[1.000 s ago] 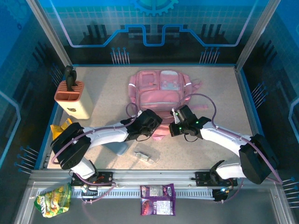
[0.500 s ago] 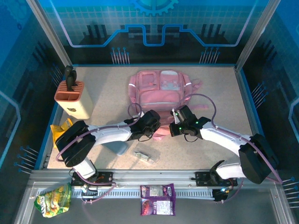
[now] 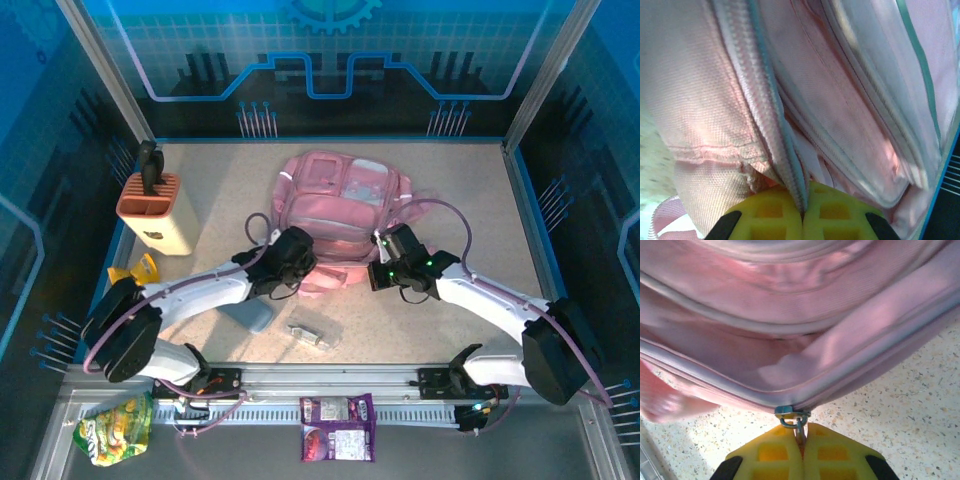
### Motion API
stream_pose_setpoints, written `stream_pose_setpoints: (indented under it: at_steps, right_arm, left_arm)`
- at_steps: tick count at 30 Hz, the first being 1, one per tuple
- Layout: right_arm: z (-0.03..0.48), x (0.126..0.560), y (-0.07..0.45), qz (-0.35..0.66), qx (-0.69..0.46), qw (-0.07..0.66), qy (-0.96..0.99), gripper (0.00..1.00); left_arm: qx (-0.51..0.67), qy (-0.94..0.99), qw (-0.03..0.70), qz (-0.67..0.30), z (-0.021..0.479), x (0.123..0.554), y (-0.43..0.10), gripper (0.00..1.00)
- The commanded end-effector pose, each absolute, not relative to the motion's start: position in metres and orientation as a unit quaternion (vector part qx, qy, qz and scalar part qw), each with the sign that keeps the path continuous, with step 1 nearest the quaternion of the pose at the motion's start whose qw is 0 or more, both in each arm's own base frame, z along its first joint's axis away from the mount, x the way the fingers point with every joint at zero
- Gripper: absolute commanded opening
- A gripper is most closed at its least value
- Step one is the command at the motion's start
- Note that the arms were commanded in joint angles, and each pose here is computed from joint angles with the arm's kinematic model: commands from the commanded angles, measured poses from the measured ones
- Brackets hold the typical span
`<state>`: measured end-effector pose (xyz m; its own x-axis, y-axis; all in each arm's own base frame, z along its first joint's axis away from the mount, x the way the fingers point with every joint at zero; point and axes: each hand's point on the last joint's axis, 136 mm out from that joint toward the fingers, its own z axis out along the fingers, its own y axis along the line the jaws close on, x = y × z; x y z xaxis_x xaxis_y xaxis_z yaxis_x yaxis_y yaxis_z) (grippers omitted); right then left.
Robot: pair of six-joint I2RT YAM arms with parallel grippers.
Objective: Pack books, pencil case, and school supplies into a backpack
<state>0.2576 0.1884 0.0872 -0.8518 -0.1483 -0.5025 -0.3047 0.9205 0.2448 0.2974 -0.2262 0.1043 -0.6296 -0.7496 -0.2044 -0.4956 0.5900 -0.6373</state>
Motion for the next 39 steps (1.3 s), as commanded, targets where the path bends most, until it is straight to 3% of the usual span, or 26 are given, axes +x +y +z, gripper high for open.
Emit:
stream_pose_setpoints:
  at_steps: [1,10,12,13,20,30,35,39]
  right_arm:
    - [0.080,0.252,0.162,0.111,-0.106,0.224,0.962,0.00]
    - [0.083,0.247,0.229,0.180,-0.165,0.209,0.947,0.00]
    - [0.083,0.247,0.240,0.195,-0.167,0.204,0.945,0.00]
    - [0.081,0.246,0.247,0.204,-0.172,0.202,0.942,0.00]
    - [0.069,0.241,0.257,0.201,-0.189,0.187,0.943,0.00]
    - [0.052,0.239,0.259,0.212,-0.174,0.178,0.945,0.00]
    - [0.055,0.243,0.255,0.204,-0.173,0.193,0.944,0.00]
    - [0.056,0.244,0.254,0.198,-0.175,0.199,0.944,0.00]
  left_arm:
    - [-0.362,0.871,0.277,-0.181,0.101,0.300,-0.161,0.00]
    - [-0.317,0.890,0.292,-0.151,0.119,0.326,-0.138,0.02]
    - [-0.314,0.889,0.287,-0.167,0.121,0.326,-0.144,0.10]
    - [-0.319,0.888,0.285,-0.166,0.122,0.323,-0.142,0.20]
    - [-0.354,0.878,0.266,-0.184,0.126,0.282,-0.150,0.47]
    - [-0.394,0.855,0.211,-0.263,0.107,0.270,-0.243,0.71]
    - [-0.420,0.842,0.200,-0.272,0.094,0.281,-0.260,0.72]
    - [-0.427,0.844,0.197,-0.256,0.086,0.288,-0.267,0.60]
